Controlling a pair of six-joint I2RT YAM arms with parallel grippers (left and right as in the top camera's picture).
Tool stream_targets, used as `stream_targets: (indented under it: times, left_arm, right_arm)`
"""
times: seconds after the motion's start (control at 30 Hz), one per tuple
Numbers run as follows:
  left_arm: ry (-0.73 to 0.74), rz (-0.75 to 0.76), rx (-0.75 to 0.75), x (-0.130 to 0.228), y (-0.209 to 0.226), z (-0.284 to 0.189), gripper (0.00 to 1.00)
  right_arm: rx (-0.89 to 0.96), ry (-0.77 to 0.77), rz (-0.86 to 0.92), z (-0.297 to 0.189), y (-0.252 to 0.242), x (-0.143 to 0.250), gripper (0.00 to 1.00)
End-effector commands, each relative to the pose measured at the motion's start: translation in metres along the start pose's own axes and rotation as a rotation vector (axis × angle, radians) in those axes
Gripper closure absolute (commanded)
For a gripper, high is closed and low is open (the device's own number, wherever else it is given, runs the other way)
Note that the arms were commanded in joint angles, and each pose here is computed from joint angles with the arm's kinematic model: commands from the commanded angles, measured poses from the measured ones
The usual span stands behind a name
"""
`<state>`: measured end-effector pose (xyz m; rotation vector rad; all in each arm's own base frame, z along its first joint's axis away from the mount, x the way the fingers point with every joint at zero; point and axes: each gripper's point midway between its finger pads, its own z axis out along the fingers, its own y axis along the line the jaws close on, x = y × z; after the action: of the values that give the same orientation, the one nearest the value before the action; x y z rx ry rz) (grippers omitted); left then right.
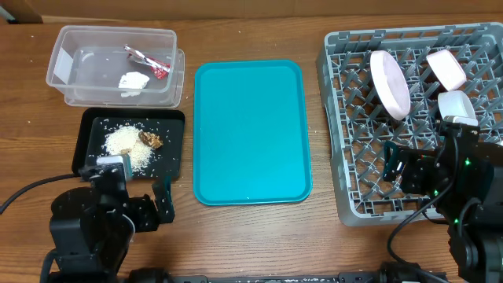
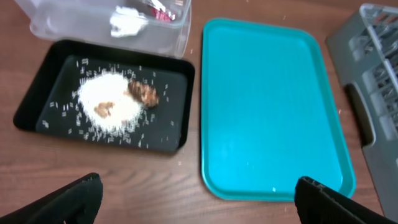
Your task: Sort waste into correct bins and load items into the dishwasher
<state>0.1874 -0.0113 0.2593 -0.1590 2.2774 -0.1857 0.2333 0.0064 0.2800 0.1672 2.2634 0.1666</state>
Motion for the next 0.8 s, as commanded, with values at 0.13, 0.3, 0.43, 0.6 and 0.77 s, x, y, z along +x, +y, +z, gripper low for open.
stream_targets:
  times: [0.13,0.3,0.43,0.6,0.77]
  left_arm:
    - [0.044,0.012,-0.001,0.013,0.001,0.000,0.00]
    - [0.044,0.012,-0.001,0.013,0.001,0.000,0.00]
    - [0.044,0.012,-0.001,0.013,0.001,0.000,0.00]
    - [0.044,0.012,-0.001,0.013,0.001,0.000,0.00]
    - [0.044,0.012,-0.001,0.013,0.001,0.000,0.00]
  right_arm:
    - [0.017,0.011,0.006,0.004,-0.003,0.002,0.00]
    - [0.018,0.014,0.006,0.005,-0.004,0.002,0.00]
    - [0.018,0.014,0.006,0.005,-0.004,0.002,0.00]
    - [0.013,0.008,0.001,0.002,-0.002,0.003,0.00]
    - [0.015,-0.043,-0.004,-0.009,-0.002,-0.002,0.00]
